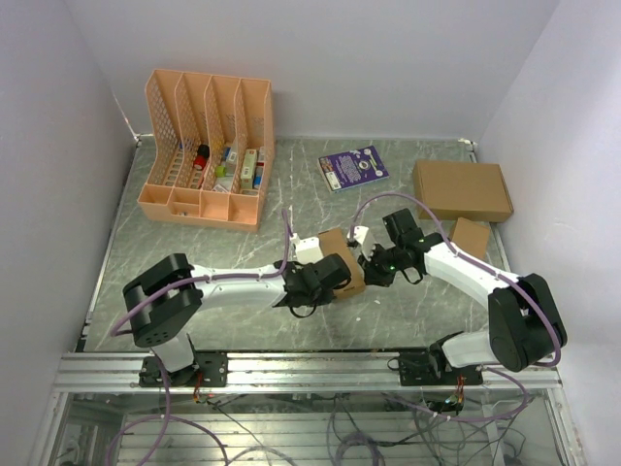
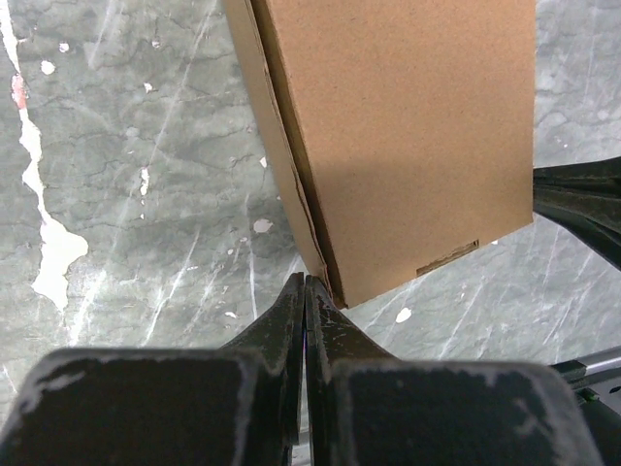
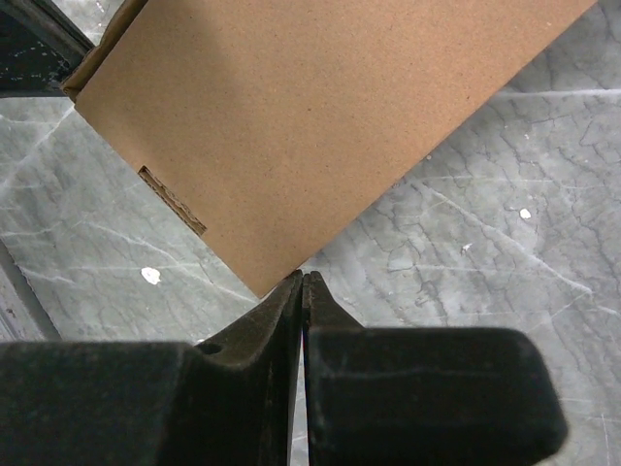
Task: Fold the paper box
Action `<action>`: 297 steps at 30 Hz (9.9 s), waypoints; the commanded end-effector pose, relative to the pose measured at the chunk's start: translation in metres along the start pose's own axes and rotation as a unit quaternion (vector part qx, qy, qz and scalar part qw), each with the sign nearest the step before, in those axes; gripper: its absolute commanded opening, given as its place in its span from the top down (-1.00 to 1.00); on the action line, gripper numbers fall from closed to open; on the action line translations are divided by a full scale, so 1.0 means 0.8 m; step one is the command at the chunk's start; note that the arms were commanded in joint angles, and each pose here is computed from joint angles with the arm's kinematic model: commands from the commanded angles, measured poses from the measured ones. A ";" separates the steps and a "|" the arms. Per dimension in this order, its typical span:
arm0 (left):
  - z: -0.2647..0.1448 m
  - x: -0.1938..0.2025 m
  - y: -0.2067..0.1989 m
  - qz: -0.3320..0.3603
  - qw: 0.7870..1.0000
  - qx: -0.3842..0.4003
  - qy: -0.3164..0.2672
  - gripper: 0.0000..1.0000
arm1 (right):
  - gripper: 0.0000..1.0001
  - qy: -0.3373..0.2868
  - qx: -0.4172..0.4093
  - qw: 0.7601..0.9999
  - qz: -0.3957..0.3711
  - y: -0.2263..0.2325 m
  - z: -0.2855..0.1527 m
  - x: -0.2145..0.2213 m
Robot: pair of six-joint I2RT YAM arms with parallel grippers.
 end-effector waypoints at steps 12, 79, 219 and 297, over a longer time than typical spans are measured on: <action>-0.006 -0.013 -0.065 -0.059 0.997 0.055 -0.020 0.86 | 0.92 -0.037 -0.054 0.998 -0.023 0.027 0.014 -0.034; -0.064 -0.132 0.059 -0.015 0.985 0.151 -0.076 0.74 | 0.48 -0.118 0.068 0.990 0.047 -0.111 -0.035 -0.102; 0.029 -0.064 0.069 0.509 0.759 0.383 -0.133 0.87 | 1.00 -0.039 -0.105 0.950 -0.293 -0.030 0.032 -0.019; -0.051 -0.141 0.041 0.019 0.916 0.344 -0.205 -0.94 | -0.90 -0.233 -0.046 0.928 0.288 -0.137 -0.004 -0.065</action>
Point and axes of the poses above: each gripper's point midway between its finger pads, its own z axis out along the fingers, its own y axis along the line the jaws close on, x = y × z, the point moved 5 cm from there along -z, back along the fingers, and after that the axes turned 6 degrees about -z, right-handed, at the moved point
